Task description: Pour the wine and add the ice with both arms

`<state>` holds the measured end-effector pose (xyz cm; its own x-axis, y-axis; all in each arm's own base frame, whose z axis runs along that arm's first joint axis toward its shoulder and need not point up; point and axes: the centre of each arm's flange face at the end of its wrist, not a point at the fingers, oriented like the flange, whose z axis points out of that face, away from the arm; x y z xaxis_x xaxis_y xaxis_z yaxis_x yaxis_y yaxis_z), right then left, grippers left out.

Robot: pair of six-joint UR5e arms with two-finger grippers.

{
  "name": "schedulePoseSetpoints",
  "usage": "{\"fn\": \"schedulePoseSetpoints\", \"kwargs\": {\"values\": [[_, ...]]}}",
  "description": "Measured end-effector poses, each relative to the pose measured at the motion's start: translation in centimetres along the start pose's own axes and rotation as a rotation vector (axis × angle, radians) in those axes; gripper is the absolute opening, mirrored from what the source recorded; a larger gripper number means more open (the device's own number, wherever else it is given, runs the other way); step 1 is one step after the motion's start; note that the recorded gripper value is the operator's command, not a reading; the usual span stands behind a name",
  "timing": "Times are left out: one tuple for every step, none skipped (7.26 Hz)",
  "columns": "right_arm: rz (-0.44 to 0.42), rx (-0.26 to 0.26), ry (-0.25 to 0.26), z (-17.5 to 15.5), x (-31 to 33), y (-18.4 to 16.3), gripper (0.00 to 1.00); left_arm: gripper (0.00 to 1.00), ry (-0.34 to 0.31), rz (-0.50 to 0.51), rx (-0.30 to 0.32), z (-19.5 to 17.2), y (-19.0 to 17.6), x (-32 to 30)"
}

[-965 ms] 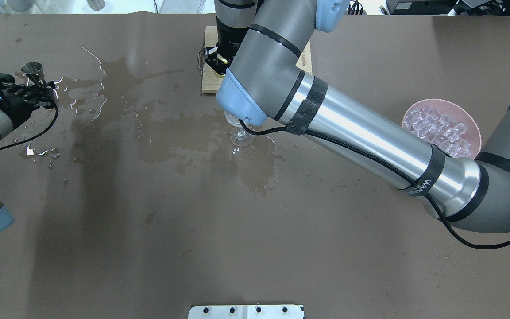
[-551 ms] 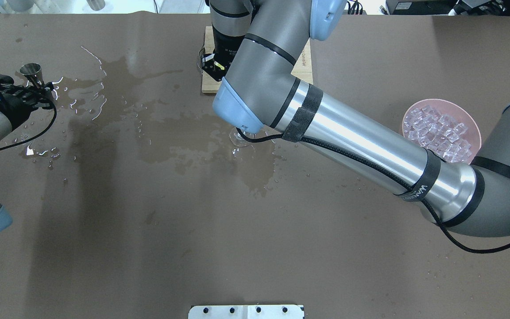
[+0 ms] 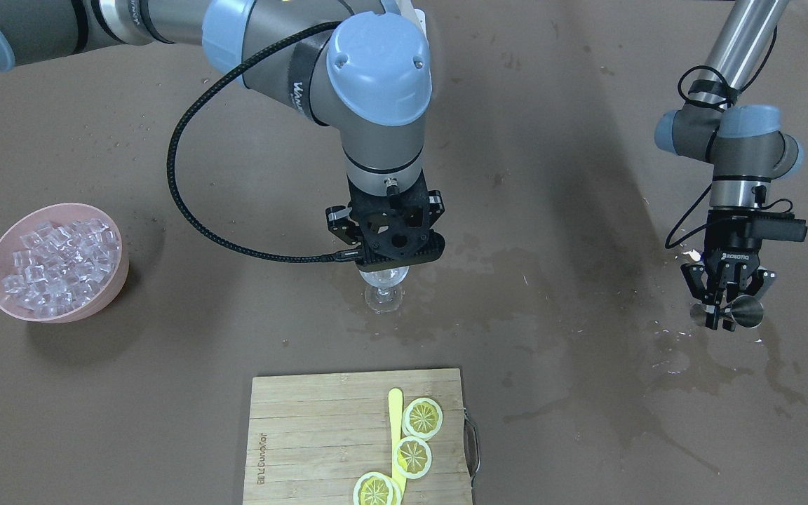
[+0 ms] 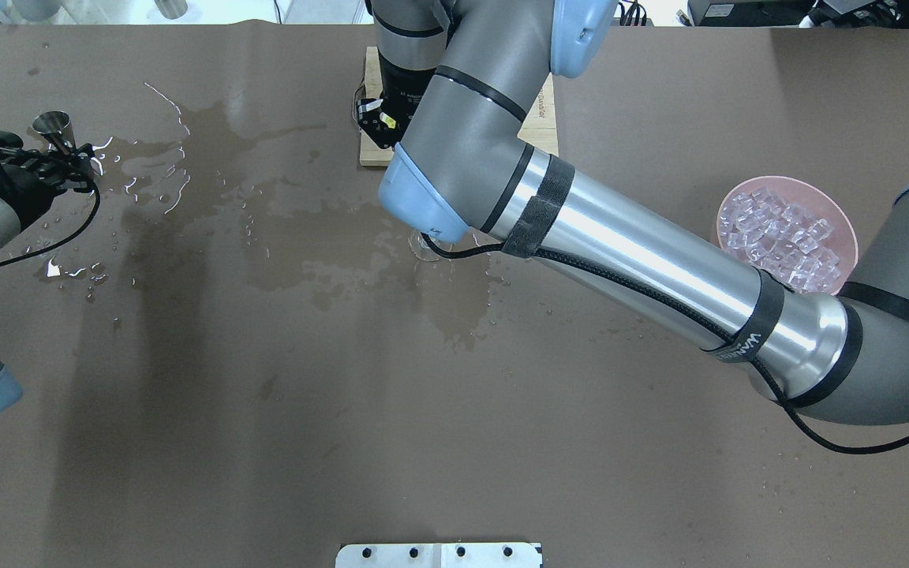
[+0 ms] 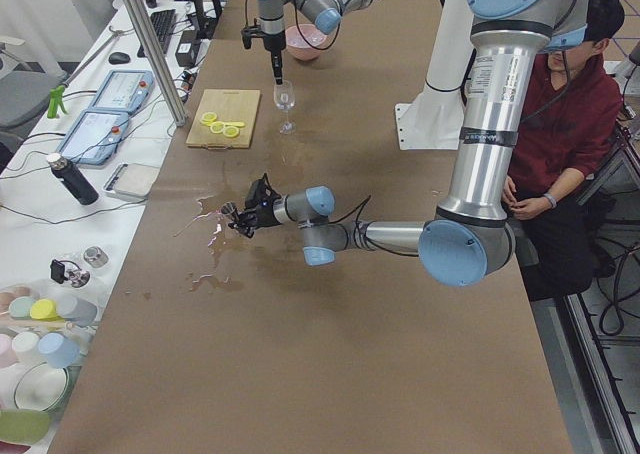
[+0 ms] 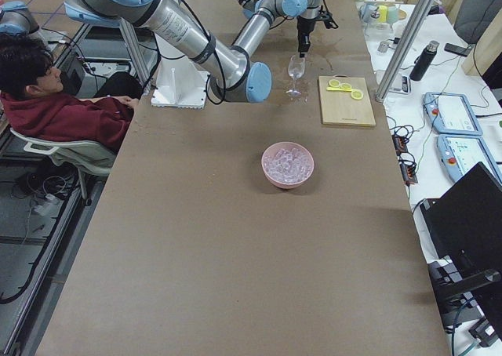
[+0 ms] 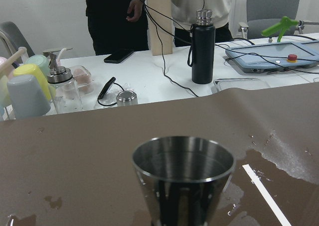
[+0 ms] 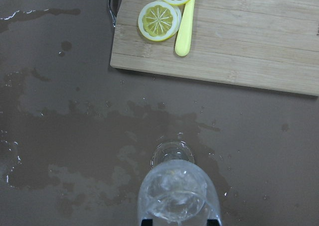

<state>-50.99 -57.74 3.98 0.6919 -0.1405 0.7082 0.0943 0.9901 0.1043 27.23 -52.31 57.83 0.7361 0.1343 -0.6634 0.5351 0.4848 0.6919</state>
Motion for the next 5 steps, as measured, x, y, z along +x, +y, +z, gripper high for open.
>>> {"fn": "schedulePoseSetpoints", "kwargs": {"values": [[0.0, 0.001, 0.0, 0.0, 0.0, 0.0, 0.68, 0.36, -0.006, 0.002, -0.002, 0.1, 0.2, -0.2], [0.002, 0.004, 0.0, -0.2, 0.2, -0.1, 0.68, 0.38, -0.011, 0.003, -0.003, 0.2, 0.4, -0.4], [0.008, 0.012, 0.001, -0.7, 0.8, -0.6, 0.69, 0.39, -0.013, 0.004, -0.004, 0.2, 0.5, -0.4], [0.018, 0.022, 0.003, -1.5, 1.9, -1.5, 0.72, 0.42, -0.014, 0.005, -0.004, 0.3, 0.5, -0.5], [0.038, 0.032, 0.006, -2.3, 3.9, -2.8, 0.73, 0.44, -0.015, 0.006, -0.005, 0.3, 0.6, -0.5]]}}
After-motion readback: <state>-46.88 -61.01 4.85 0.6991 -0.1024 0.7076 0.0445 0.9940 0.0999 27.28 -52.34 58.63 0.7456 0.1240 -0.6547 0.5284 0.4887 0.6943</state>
